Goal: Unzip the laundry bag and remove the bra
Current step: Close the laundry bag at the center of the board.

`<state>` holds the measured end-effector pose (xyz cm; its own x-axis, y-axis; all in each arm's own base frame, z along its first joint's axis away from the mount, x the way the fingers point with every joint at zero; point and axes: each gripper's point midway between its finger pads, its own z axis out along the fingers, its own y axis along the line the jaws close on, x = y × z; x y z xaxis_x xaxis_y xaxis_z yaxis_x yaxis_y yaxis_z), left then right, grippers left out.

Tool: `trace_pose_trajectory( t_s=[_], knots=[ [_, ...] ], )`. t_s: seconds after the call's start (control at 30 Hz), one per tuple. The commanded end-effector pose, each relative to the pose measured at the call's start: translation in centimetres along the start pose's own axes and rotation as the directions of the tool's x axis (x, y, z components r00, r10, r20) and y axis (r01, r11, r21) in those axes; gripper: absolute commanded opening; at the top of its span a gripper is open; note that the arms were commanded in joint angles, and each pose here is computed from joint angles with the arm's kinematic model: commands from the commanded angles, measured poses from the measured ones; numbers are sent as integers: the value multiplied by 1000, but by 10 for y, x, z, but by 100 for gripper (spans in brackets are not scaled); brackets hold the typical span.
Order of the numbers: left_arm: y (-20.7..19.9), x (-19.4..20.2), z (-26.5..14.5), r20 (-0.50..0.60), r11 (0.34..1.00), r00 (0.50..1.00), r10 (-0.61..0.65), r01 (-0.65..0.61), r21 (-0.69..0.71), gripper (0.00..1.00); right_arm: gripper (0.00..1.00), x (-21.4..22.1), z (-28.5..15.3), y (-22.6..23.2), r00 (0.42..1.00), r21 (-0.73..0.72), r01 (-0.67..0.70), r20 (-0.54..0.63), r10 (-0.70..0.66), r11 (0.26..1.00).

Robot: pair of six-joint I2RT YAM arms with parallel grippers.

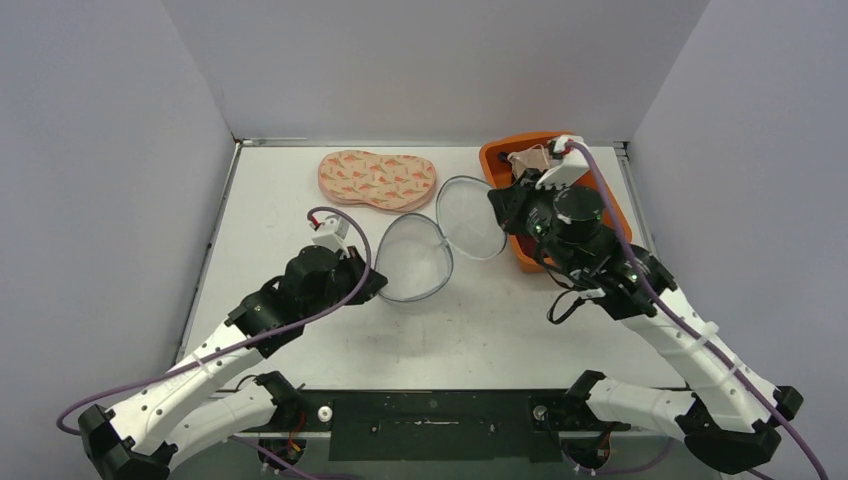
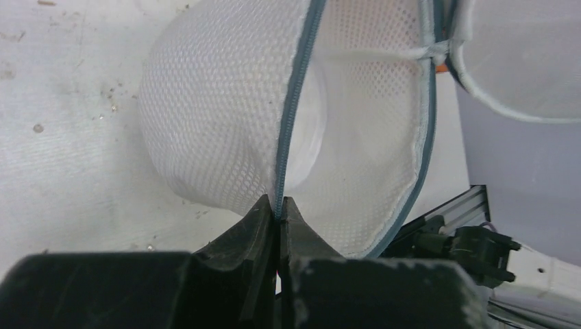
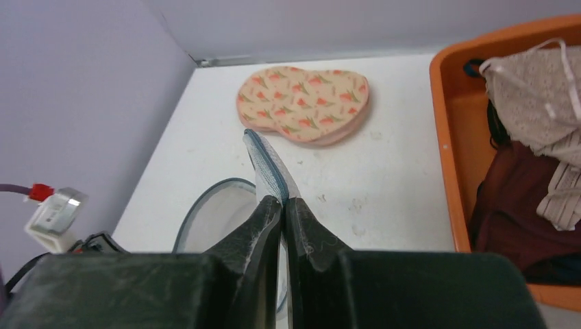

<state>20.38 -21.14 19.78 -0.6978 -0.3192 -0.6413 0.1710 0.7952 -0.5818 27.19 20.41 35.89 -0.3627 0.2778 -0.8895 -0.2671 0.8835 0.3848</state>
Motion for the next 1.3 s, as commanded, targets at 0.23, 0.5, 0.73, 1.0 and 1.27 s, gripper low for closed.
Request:
trace_pose_trajectory(
  t_s=[0.23, 0.5, 0.73, 1.0, 1.27],
  knots=[
    [8, 13, 40, -28, 999, 999, -27, 27, -23, 2, 5, 23, -9, -12, 985, 15, 144, -97, -142, 989],
    [6, 11, 45, -30, 1000, 999, -28, 28, -10, 2, 5, 26, -20, -16, 984, 70, 163, -79, -157, 984],
    [-9, -3, 47, -8, 999, 1000, -9, 9, 31, 4, 5, 21, -30, -17, 983, 126, 175, -75, -167, 976],
    [-5, 10, 74, -63, 1000, 998, -6, 7, 27, 9, 5, 31, -29, -21, 992, 188, 118, -67, -107, 975],
    [-2, -3, 69, -40, 1000, 999, -15, 15, 1, 57, 5, 59, -18, -10, 990, 196, 117, -104, -98, 974]
  ],
)
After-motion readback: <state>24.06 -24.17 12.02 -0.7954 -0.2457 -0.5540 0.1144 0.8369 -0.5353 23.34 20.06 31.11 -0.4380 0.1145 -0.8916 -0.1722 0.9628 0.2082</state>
